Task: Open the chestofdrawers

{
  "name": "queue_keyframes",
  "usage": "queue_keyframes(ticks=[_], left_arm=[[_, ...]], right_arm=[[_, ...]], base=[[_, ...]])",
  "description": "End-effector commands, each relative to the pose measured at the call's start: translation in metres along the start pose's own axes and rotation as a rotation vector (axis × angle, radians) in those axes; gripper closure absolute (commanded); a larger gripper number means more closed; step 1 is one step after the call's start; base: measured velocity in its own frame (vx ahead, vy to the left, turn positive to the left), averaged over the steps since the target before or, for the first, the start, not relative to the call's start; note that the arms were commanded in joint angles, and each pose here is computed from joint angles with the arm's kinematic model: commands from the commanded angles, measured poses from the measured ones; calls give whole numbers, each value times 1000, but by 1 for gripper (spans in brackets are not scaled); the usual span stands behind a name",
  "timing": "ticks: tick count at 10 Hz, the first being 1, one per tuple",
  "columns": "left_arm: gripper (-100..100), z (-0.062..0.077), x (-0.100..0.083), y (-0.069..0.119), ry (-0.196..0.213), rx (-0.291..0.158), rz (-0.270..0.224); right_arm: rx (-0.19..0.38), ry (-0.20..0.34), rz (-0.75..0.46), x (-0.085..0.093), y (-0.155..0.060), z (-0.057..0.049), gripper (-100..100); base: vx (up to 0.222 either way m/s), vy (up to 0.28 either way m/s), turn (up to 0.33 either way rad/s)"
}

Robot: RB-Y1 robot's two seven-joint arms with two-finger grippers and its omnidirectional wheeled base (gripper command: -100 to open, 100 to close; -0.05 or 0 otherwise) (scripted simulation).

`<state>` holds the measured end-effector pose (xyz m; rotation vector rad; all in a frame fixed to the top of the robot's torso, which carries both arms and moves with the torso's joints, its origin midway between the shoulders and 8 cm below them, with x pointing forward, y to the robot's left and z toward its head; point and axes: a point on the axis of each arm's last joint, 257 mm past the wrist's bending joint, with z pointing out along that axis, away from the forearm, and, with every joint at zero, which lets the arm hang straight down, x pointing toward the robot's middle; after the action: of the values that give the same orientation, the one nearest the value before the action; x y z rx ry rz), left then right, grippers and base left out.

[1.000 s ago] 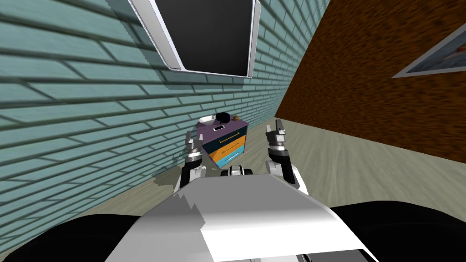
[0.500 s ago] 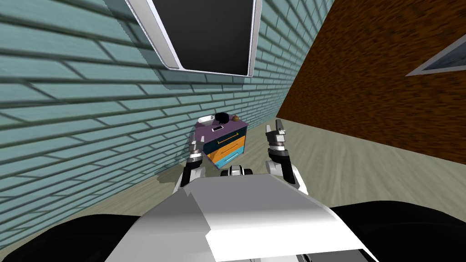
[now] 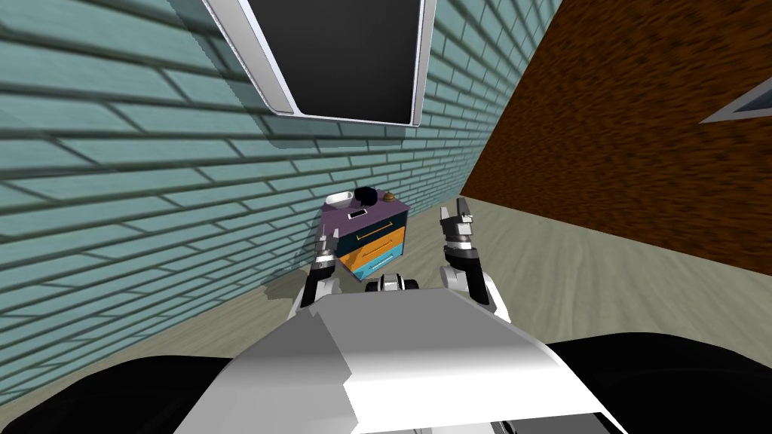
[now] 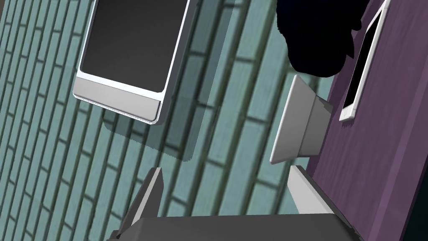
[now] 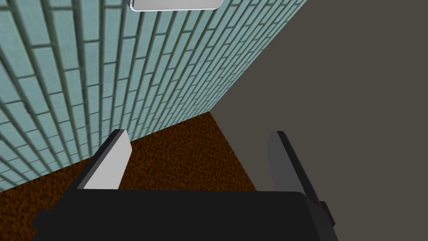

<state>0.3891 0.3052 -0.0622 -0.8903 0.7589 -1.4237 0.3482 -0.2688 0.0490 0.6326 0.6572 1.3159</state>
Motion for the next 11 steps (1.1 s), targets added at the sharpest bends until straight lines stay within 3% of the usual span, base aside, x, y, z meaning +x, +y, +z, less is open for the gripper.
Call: queue_keyframes(ticks=[1,7,11], left_arm=[[-100,-7,-9,18,-20,-25,-5],[-100,-23,-32,57,-79,-84,-24],[-100,-28,-38,67,-89,-101,-23]], right_arm=[[0,0,0,0,0,0,0],[0,0,0,0,0,0,0],[0,0,0,0,0,0,0]], base=[[29,-74,43],[39,-73,59],[19,-36,25]])
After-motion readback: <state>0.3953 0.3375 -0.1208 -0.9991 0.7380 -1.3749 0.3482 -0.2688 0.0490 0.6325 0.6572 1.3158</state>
